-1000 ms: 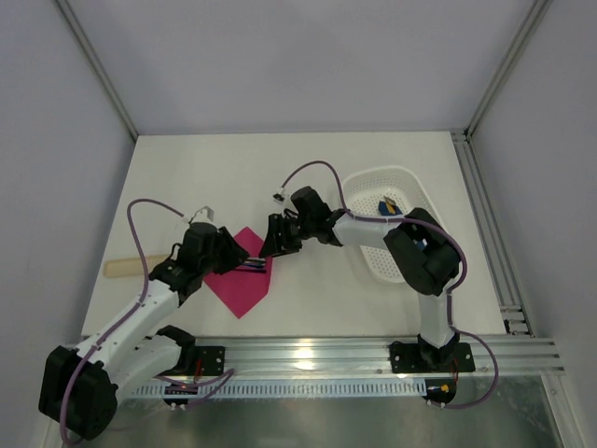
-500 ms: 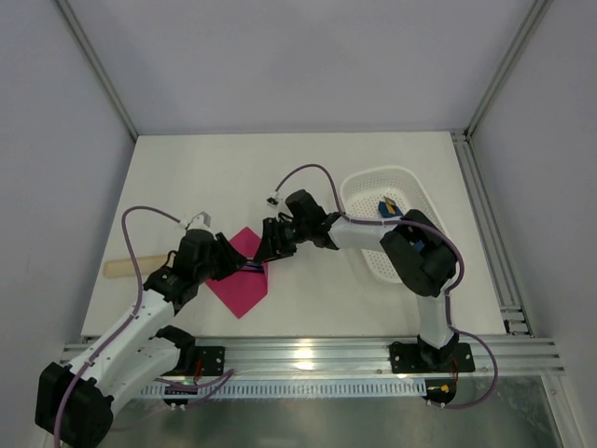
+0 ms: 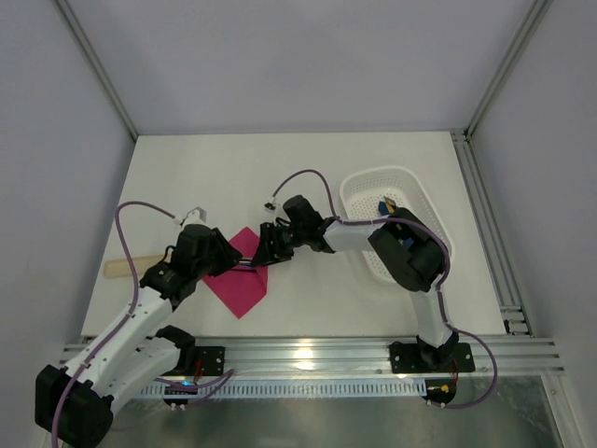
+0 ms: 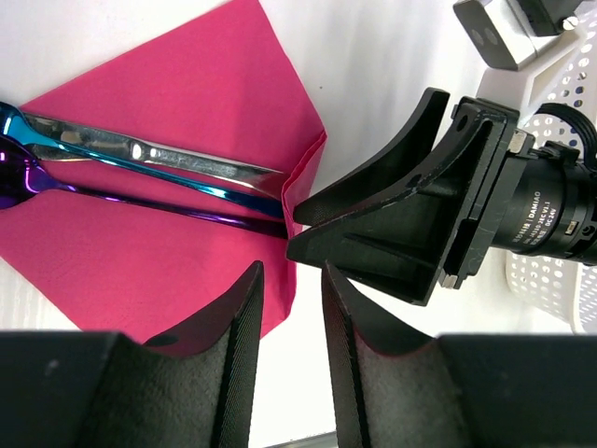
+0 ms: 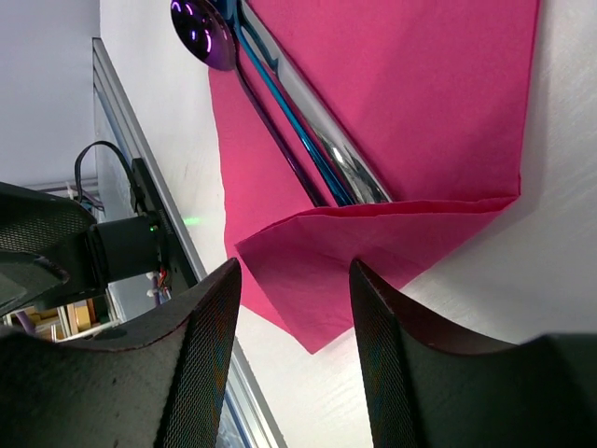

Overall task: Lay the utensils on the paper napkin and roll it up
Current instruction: Roll the napkin at the center of the board.

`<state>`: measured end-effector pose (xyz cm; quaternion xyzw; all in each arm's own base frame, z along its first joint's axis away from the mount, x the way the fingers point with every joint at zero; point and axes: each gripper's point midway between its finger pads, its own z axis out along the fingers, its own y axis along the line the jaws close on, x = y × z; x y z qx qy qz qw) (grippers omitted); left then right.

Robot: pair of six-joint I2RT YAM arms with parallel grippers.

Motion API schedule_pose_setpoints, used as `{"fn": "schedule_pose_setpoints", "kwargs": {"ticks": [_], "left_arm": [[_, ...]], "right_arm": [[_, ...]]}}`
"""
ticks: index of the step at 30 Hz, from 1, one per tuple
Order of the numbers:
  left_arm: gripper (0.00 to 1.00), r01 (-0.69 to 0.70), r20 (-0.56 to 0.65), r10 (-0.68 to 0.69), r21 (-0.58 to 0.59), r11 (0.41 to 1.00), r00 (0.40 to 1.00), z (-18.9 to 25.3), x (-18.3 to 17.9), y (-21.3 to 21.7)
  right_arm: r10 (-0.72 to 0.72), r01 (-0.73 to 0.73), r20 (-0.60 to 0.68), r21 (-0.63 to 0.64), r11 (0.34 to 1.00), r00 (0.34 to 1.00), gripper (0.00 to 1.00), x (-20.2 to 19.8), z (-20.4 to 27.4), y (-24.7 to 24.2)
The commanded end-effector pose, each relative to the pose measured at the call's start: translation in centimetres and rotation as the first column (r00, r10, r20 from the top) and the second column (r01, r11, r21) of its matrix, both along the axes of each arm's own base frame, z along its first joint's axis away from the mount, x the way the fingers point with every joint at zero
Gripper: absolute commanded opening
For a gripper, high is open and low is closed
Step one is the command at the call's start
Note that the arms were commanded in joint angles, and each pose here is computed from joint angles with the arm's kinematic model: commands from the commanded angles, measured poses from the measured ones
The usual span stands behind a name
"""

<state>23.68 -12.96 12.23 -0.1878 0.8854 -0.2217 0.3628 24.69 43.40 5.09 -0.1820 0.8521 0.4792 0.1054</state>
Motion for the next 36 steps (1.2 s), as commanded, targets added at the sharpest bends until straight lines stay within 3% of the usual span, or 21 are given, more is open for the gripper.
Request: {"fn": "schedule_pose_setpoints", "kwargs": {"ticks": [1, 8, 10, 11, 15, 21, 27, 36], "left_arm": [[0.32, -0.022, 0.02, 0.022, 0.001, 1.0, 1.0, 1.4, 0.6, 0.1], [0.29, -0.008, 0.019, 0.008, 0.013, 1.0, 1.0, 2.4, 1.6, -0.4], [0.25, 0.011, 0.003, -0.011, 0.001, 1.0, 1.0, 2.1, 1.9, -1.0], [0.23, 0.019, 0.012, -0.019, -0.009, 1.0, 1.0, 2.4, 2.2, -1.4], [0.22, 0.021, 0.01, -0.021, -0.019, 1.0, 1.0, 2.6, 2.8, -1.8], [0.21, 0.048, 0.012, -0.048, -0.058, 0.997, 0.999, 3.0, 3.4, -2.9], [0.12, 0.081, -0.035, -0.085, -0.1, 0.992, 0.996, 1.0, 3.4, -4.2], [0.0, 0.098, -0.072, -0.107, -0.116, 0.988, 0.992, -2.5, 4.0, -5.2]], "right_arm": [[0.023, -0.03, 0.062, 0.107, 0.994, 0.998, 0.54, 0.5, 1.9, 1.4], [0.04, -0.046, 0.042, 0.128, 0.991, 0.998, 0.53, 0.2, 1.7, 1.6], [0.035, -0.039, 0.039, 0.126, 0.991, 0.999, 0.49, 0.2, 1.5, 1.5], [0.028, -0.031, 0.028, 0.124, 0.992, 0.999, 0.42, 0.2, 1.3, 1.4], [0.021, -0.024, 0.021, 0.14, 0.99, 1.0, 0.27, 0.2, 1.1, 1.4], [0.018, -0.02, 0.016, 0.148, 0.989, 1.0, 0.16, 0.4, 0.7, 1.4], [-0.006, 0.004, 0.009, 0.128, 0.992, 1.0, 0.04, 0.9, -0.1, 1.2], [-0.038, 0.039, -0.014, 0.107, 0.993, 0.999, 0.04, 1.4, -1.5, 0.9]]}}
